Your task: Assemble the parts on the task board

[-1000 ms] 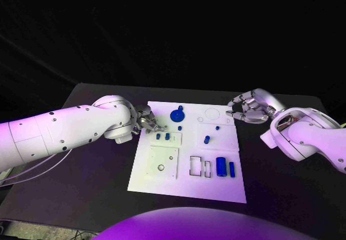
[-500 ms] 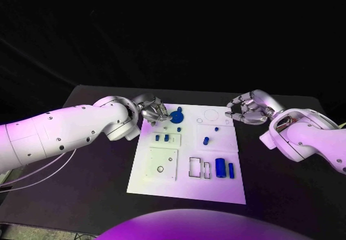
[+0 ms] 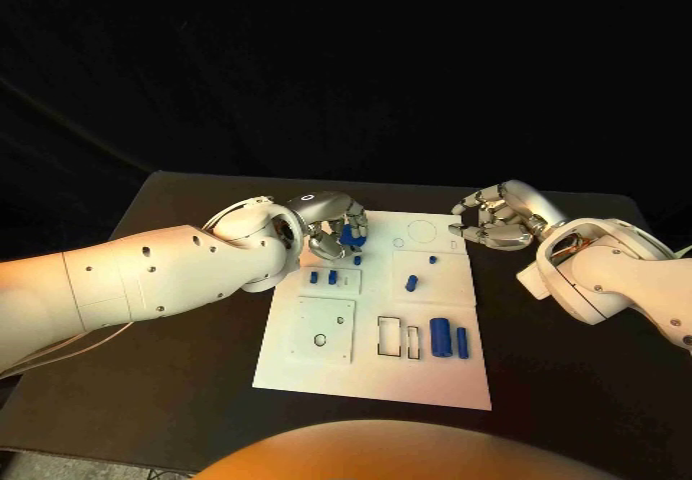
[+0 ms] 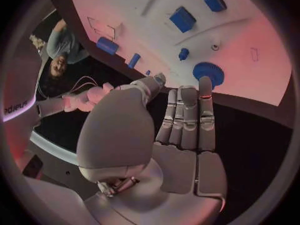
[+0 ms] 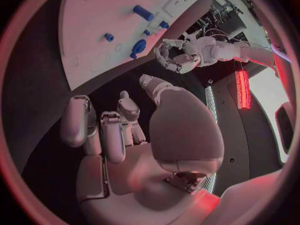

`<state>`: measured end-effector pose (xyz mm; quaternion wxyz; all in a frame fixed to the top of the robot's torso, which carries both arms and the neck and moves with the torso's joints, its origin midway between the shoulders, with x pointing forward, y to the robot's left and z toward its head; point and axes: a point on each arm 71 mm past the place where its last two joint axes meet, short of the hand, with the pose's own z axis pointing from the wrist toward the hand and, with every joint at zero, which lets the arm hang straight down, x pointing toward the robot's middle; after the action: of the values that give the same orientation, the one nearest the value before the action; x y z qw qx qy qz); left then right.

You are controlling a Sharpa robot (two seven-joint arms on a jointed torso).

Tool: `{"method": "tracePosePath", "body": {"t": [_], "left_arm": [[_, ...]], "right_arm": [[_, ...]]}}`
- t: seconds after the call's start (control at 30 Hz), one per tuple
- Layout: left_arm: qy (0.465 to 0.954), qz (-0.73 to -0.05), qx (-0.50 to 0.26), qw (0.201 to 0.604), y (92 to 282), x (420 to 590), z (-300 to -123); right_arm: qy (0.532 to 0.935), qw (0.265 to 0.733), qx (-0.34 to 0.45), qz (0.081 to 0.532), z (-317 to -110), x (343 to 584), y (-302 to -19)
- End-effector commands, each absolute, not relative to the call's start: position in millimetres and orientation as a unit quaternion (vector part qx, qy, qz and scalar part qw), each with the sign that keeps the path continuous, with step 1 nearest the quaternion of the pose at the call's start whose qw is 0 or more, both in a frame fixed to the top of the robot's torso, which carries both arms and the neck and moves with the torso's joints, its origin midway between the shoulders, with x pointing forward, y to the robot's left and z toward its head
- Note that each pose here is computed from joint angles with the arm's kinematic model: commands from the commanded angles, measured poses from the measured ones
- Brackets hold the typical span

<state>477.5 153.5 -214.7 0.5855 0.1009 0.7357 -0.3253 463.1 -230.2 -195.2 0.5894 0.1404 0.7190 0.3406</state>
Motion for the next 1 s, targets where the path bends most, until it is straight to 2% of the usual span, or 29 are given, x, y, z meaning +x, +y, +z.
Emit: {"method": "tracePosePath", "body": {"t": [0.03, 0.63, 1.0], "left_arm": [[0.727, -0.296, 0.203, 0.585, 143.7, 475.1, -219.1], [0.769, -0.241, 0.235, 0.543, 132.0, 482.0, -234.3], [0.778, -0.24, 0.222, 0.537, 129.5, 486.7, -237.2]], "right_arm": [[0.715, 0.593, 0.137, 0.344, -194.6, 462.9, -229.2], [0.715, 0.593, 0.136, 0.345, -194.5, 462.7, -228.8], [0.715, 0.592, 0.136, 0.345, -194.5, 462.7, -227.9]]}}
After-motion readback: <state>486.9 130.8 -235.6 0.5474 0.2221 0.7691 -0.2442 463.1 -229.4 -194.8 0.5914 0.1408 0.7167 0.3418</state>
